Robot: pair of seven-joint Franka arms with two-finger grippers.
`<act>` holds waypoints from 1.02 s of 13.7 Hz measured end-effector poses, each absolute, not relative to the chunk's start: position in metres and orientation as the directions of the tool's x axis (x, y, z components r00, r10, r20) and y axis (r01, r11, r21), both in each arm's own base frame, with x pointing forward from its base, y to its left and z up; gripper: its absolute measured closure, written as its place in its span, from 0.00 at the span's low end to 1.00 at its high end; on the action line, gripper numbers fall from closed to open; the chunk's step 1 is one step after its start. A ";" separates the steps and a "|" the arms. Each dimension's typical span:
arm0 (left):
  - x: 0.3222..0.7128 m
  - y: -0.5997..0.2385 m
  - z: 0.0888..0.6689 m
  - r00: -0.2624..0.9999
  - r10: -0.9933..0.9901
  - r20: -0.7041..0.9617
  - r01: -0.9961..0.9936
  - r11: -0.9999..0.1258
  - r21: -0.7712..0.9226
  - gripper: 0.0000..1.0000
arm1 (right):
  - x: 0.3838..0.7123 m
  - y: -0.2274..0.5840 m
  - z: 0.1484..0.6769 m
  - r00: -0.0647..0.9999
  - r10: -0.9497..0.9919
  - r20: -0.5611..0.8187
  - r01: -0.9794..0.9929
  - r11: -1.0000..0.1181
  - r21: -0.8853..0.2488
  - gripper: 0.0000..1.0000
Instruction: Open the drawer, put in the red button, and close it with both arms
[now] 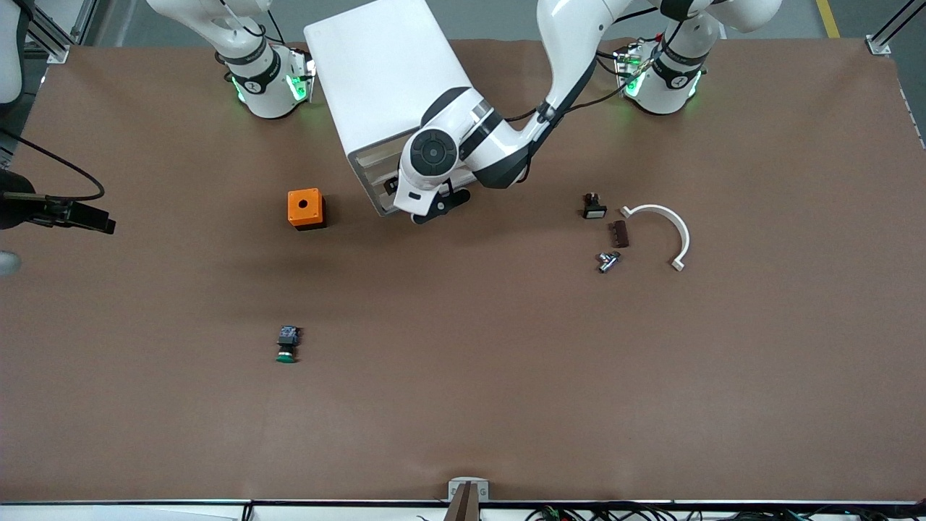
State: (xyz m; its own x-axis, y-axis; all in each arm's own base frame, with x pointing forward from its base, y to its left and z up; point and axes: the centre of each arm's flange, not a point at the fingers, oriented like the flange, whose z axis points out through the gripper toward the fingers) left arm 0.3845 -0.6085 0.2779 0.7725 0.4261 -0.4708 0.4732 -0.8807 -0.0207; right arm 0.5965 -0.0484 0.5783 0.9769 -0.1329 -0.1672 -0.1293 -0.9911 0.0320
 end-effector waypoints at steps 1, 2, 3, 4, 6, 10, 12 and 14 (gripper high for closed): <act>0.385 -0.608 0.277 0.768 0.430 -0.476 0.478 -0.878 -0.023 0.00 | 0.596 -0.052 0.578 0.976 -0.138 -0.167 -0.135 -0.990 0.032 0.00; 0.386 -0.607 0.276 0.763 0.433 -0.481 0.482 -0.876 -0.023 0.00 | 0.596 -0.053 0.578 0.976 -0.141 -0.167 -0.138 -0.990 0.032 0.00; 0.386 -0.606 0.276 0.759 0.435 -0.484 0.485 -0.874 -0.025 0.00 | 0.596 -0.054 0.579 0.976 -0.141 -0.166 -0.138 -0.990 0.032 0.00; 0.386 -0.606 0.276 0.757 0.437 -0.486 0.487 -0.873 -0.025 0.00 | 0.596 -0.053 0.579 0.976 -0.140 -0.166 -0.137 -0.990 0.032 0.00; 0.387 -0.606 0.276 0.754 0.438 -0.489 0.491 -0.871 -0.025 0.00 | 0.596 -0.051 0.579 0.977 -0.137 -0.165 -0.134 -0.990 0.031 0.00; 0.408 -0.596 0.299 0.750 0.451 -0.484 0.522 -0.853 0.013 0.00 | 0.590 -0.054 0.578 0.968 -0.144 -0.205 -0.141 -0.990 0.028 0.00; 0.437 -0.577 0.332 0.748 0.469 -0.469 0.557 -0.828 0.059 0.00 | 0.587 -0.061 0.584 0.967 -0.155 -0.202 -0.156 -0.988 0.012 0.00; 0.468 -0.548 0.376 0.759 0.485 -0.435 0.578 -0.809 0.108 0.00 | 0.582 -0.066 0.595 0.969 -0.163 -0.184 -0.164 -0.986 0.005 0.00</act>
State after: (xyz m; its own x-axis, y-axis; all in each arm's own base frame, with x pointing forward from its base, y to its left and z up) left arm 0.4682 -0.5478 0.3765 0.7590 0.4846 -0.4349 0.5781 -0.8088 0.1077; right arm 0.5816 -0.0661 0.5947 0.9693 -0.1625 -0.1845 -0.1644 -0.9864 0.0048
